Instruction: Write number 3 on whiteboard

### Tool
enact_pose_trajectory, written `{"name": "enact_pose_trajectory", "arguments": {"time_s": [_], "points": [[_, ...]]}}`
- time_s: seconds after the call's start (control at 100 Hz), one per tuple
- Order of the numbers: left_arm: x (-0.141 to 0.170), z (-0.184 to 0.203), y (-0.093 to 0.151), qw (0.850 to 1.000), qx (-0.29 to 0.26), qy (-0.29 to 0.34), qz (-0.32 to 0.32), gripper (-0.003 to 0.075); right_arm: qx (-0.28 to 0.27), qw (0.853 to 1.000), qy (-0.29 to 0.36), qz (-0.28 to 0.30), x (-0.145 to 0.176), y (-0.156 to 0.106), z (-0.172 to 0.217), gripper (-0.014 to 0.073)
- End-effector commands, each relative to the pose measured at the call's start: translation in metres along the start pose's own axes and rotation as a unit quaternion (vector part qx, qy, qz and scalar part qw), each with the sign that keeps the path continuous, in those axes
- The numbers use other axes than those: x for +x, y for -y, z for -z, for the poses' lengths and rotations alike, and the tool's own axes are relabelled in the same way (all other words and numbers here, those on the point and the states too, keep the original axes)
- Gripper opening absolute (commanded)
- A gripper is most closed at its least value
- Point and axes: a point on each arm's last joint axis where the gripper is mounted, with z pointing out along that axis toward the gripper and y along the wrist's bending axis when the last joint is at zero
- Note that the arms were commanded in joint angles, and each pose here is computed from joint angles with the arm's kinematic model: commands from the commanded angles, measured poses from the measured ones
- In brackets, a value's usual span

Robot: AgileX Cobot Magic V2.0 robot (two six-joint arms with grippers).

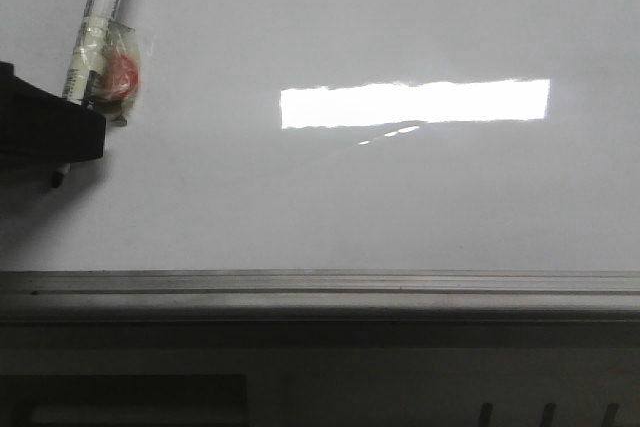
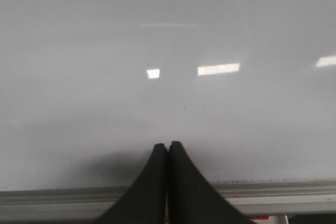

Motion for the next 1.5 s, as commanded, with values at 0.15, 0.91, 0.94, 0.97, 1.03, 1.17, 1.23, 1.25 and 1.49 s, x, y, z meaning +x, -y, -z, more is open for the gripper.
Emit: {"name": "enact_pose_trajectory", "arguments": {"time_s": [0.15,0.91,0.94,0.97,1.03,1.17,1.23,1.25,1.49], "points": [[-0.011,0.001,0.005,0.999,0.016,0.027,-0.03,-0.002,-0.027,0.999,0.036,0.016,-0.025,-0.008,0.009,-0.0064],[-0.013,0.029,0.044,0.855,0.176,0.12,-0.472,-0.002,-0.437,0.847,0.07,0.293,-0.068,-0.166,0.041,0.0447],[-0.012,0.029,0.045,0.845,0.18,0.119,-0.489,-0.002,-0.441,0.846,0.076,0.29,-0.069,-0.17,0.041,0.0447],[-0.011,0.029,0.045,0.839,0.183,0.118,-0.499,-0.002,-0.443,0.845,0.079,0.289,-0.07,-0.175,0.039,0.0447],[-0.011,0.029,0.045,0.836,0.183,0.118,-0.503,-0.002,-0.445,0.843,0.076,0.292,-0.07,-0.181,0.037,0.0447],[-0.009,0.028,0.044,0.837,0.181,0.112,-0.504,-0.002,-0.449,0.84,0.077,0.294,-0.072,-0.194,0.033,0.0447],[-0.009,0.028,0.043,0.838,0.177,0.105,-0.505,-0.002,-0.459,0.836,0.092,0.288,-0.075,-0.199,0.036,0.0447],[-0.008,0.027,0.042,0.839,0.176,0.103,-0.505,-0.002,-0.459,0.835,0.096,0.288,-0.075,-0.201,0.036,0.0447],[-0.008,0.027,0.042,0.839,0.175,0.102,-0.504,-0.002,-0.467,0.828,0.107,0.291,-0.077,-0.204,0.041,0.0195]]}}
